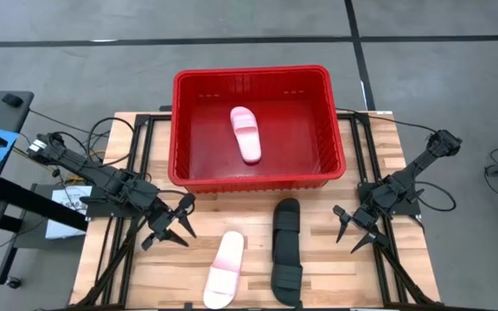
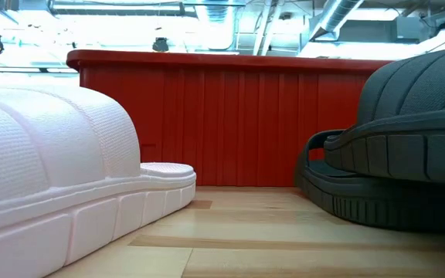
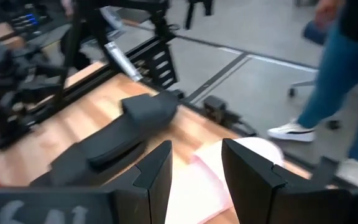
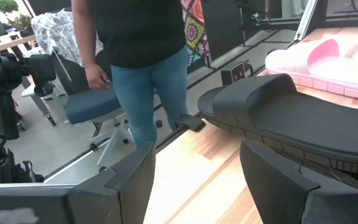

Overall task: Pick and place slides into bin
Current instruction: Put the pink slipper in the red bin

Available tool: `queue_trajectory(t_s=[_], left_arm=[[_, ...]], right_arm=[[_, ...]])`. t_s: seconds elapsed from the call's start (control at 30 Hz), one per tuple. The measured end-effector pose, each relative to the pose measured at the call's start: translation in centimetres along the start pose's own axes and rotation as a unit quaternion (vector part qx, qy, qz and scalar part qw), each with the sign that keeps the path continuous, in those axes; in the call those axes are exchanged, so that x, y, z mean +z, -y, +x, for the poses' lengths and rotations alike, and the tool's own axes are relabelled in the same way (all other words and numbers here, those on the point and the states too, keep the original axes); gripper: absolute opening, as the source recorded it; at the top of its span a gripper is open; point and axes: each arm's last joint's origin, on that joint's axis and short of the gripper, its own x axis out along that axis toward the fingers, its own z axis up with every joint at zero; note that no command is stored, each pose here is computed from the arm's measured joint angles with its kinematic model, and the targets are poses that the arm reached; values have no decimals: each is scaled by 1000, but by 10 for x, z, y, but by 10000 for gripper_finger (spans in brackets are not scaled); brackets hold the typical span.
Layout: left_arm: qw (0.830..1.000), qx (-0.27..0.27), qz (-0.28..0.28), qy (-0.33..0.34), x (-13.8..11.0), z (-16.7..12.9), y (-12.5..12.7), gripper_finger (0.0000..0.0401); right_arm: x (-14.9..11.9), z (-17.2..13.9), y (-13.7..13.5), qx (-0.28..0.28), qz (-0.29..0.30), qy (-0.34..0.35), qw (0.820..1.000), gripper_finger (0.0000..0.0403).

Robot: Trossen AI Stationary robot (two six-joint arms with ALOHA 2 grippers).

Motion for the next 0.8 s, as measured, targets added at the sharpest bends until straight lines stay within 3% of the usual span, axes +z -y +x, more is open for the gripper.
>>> queue_trajectory(t_s=[0.3, 0.63, 0.8], left_arm=[[999, 43, 31, 11, 4, 0, -4, 132], [997, 51, 42, 30, 22, -3, -9, 132], [998, 37, 50, 5, 24, 8, -12, 132]], right_arm=[[0, 0, 0, 0, 0, 0, 1000, 226], [0, 0, 0, 0, 0, 0, 1000, 226], [0, 0, 0, 0, 0, 0, 1000, 226]])
